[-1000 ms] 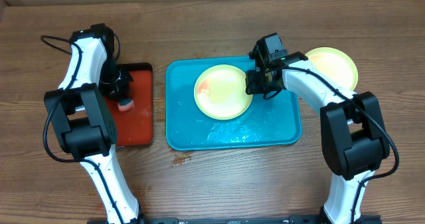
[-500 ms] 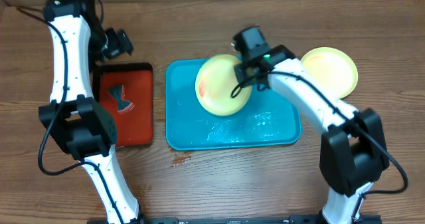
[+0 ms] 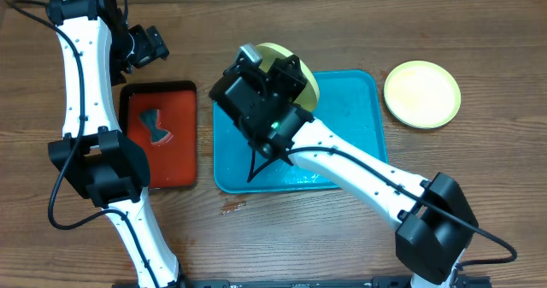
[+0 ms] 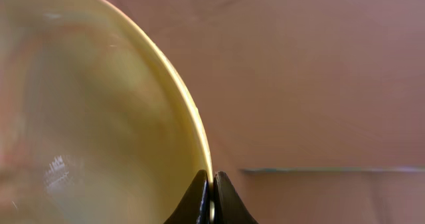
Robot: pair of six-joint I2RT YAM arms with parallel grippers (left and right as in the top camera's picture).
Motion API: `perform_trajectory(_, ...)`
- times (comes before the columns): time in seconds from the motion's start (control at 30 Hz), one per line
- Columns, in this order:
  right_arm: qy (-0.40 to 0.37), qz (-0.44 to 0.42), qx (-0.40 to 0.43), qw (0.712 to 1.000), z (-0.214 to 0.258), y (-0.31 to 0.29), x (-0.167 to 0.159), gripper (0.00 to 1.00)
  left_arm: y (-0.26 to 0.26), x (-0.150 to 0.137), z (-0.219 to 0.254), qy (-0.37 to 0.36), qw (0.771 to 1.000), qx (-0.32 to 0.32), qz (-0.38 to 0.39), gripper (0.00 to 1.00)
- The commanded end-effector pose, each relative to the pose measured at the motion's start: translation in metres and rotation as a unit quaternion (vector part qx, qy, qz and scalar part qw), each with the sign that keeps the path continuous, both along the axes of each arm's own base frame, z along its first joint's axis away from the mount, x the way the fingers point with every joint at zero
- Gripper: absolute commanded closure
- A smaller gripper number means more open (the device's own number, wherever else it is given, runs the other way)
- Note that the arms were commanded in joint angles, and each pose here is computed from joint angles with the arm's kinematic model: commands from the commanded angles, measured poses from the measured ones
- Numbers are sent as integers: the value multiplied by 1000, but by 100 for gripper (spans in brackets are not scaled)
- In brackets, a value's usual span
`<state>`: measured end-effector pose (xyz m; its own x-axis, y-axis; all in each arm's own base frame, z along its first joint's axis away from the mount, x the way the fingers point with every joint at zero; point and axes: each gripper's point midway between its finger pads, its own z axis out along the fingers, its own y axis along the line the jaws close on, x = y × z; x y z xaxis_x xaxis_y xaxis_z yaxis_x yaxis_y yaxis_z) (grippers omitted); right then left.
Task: Clean dirty plates on tray and stack at the side
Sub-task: 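Lift the yellow plate with the right gripper and stack it on the plates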
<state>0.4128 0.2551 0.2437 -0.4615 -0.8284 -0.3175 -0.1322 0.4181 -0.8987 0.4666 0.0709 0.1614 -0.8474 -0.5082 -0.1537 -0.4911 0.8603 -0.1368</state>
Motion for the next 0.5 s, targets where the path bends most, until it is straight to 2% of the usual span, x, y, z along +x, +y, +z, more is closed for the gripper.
perform_trajectory(0.0, -46, -44, -101, 993, 47, -16, -12, 96, -2, 1, 9, -12, 1000, -1, -13, 0)
perform_trajectory(0.2, -49, -57, -138, 988, 55, -19, -16, 96, -2, 1, 9, -12, 1000, -1, -13, 0)
perform_trajectory(0.23, -51, -55, -130, 989, 54, -19, -16, 96, -2, 1, 9, -12, 1000, -1, -13, 0)
perform_trajectory(0.3, -53, -36, -64, 996, 43, -9, -12, 96, -2, 1, 9, -12, 1000, -1, -13, 0)
perform_trajectory(0.37, 8, 17, 19, 1000, 6, 8, -11, 96, -2, 1, 9, -12, 1000, -1, -13, 0)
perform_trajectory(0.4, 121, 80, 42, 989, -36, 20, -18, 96, -2, 1, 9, -12, 1000, -1, -13, 0)
perform_trajectory(0.43, 162, 93, 45, 981, -50, 17, -19, 96, -2, 1, 9, -12, 1000, -1, -13, 0)
perform_trajectory(0.47, 164, 73, 51, 982, -52, 4, -13, 96, -2, 1, 9, -12, 1000, -1, -13, 0)
